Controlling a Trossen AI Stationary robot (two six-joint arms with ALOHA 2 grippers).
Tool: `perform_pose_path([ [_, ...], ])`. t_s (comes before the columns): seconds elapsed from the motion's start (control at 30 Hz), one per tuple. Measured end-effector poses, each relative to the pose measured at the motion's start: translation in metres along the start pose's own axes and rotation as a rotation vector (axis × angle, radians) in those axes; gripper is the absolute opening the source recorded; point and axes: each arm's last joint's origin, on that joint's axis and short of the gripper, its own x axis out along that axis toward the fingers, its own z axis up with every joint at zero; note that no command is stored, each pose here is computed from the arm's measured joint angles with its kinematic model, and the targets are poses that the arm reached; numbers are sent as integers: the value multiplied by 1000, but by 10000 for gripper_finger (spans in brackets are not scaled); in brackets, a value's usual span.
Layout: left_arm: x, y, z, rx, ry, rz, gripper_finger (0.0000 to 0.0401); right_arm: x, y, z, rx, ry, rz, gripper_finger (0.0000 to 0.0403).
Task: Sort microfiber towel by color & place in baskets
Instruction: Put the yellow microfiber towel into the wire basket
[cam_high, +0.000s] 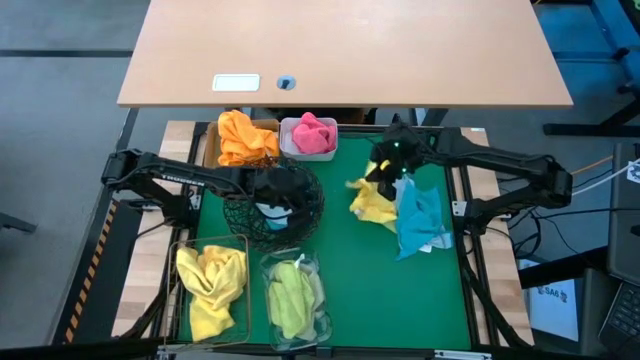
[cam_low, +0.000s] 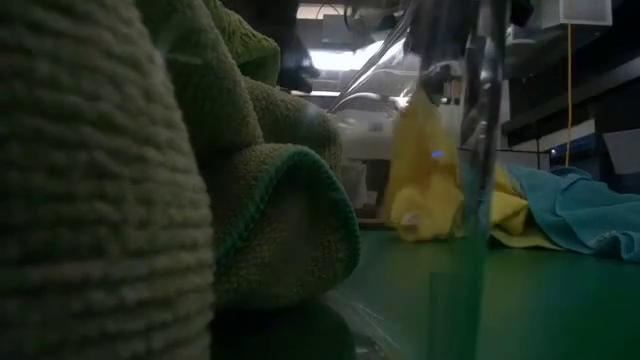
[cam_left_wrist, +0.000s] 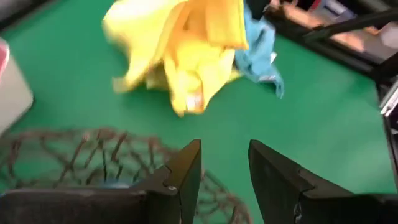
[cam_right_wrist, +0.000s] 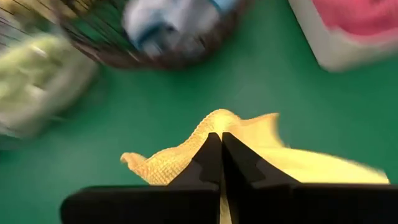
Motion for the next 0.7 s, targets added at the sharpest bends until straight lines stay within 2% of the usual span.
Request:
perform_pose_path([
  [0.13,-1,-4,9,64,-102,-21,127,-17,7,20,-27,-81,87,2],
  [0.33,-3,-6,21,172,-246,23,127,-39,17,40,-68,-170,201,1],
  [0.5,-5,-9,28,273,-327,21,128,-50,21,49,-90,-212,246,1],
  [0.7,-7,-9,35,272,-392,10,149,-54,26,53,-114,-238,270,1],
])
